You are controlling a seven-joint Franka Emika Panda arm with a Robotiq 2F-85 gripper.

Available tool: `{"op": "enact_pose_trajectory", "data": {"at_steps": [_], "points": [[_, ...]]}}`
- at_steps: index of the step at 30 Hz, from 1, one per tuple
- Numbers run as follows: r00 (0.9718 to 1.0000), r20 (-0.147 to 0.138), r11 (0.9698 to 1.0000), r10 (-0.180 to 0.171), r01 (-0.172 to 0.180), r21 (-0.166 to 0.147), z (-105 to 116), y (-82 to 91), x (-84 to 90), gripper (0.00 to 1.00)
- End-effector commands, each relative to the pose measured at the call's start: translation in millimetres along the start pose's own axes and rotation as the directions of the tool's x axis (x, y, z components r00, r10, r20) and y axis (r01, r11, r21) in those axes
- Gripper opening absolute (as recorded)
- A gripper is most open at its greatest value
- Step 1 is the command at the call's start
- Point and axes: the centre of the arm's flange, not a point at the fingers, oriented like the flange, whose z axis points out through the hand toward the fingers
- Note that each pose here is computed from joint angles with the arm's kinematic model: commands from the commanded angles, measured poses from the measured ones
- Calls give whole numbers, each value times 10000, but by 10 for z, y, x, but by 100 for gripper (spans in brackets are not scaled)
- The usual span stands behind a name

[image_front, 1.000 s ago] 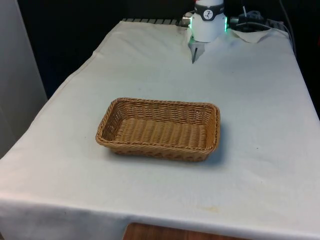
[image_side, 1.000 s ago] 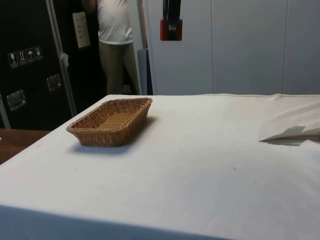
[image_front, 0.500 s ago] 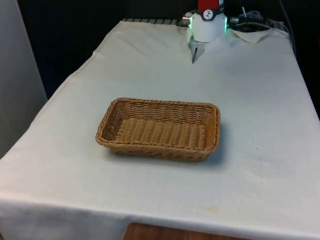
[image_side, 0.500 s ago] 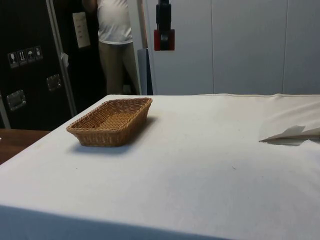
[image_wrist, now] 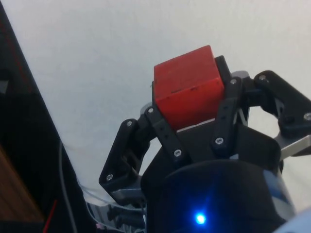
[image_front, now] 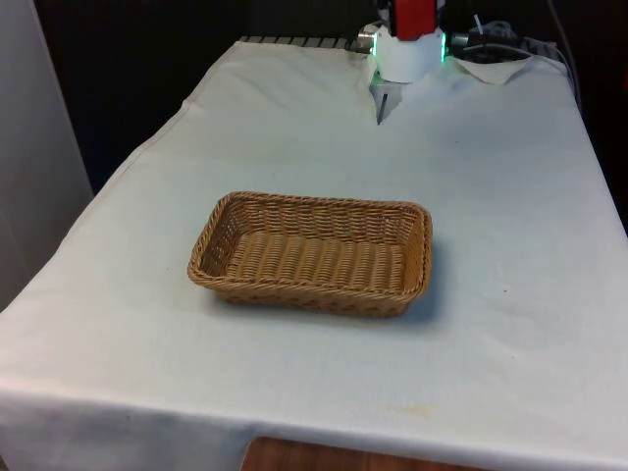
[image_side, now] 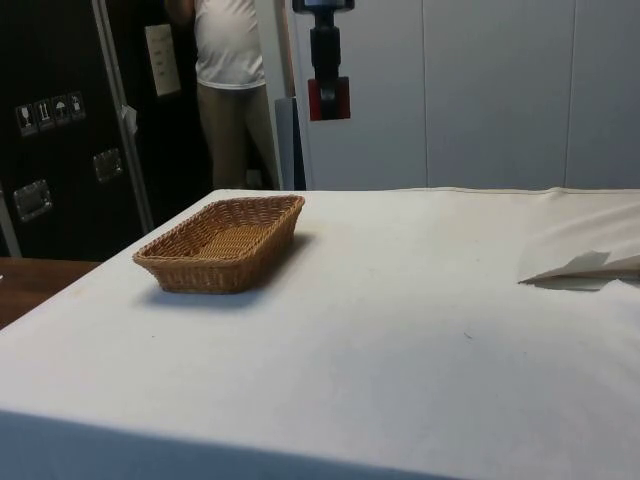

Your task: Pick up the cube and place it into the basket.

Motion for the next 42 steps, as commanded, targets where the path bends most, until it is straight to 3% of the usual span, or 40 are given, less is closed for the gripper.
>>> {"op": "enact_pose_trajectory", "data": {"at_steps": [1, 5, 13, 14, 16, 20, 21, 22, 30, 31, 32, 33, 40, 41, 42], "points": [[9999, 48, 9999, 132, -132, 34, 23, 10, -1, 0], [9995, 142, 9996, 283, -284, 23, 68, 35, -1, 0], [9961, 255, 9964, 844, -842, -102, 109, 118, 8, 0], [9970, 217, 9972, 742, -742, 1, 116, 101, -2, 0], [9944, 281, 9946, 1023, -1019, -183, 106, 141, 18, 0], [9918, 307, 9919, 1238, -1229, -315, 99, 160, 28, 0], [9932, 236, 9933, 1143, -1138, -212, 98, 140, 15, 0], [9903, 306, 9902, 1358, -1346, -380, 91, 175, 34, 0], [9834, 317, 9824, 1786, -1764, -619, 84, 216, 64, 0], [9853, 268, 9845, 1689, -1673, -528, 84, 194, 55, 0], [9817, 309, 9804, 1877, -1853, -674, 88, 219, 79, 0], [9809, 308, 9794, 1923, -1898, -696, 101, 226, 93, 0], [9762, 295, 9738, 2150, -2121, -815, 181, 277, 231, 0], [9757, 303, 9734, 2168, -2137, -823, 193, 280, 253, 0], [9767, 319, 9750, 2120, -2092, -755, 190, 274, 244, 0]]}}
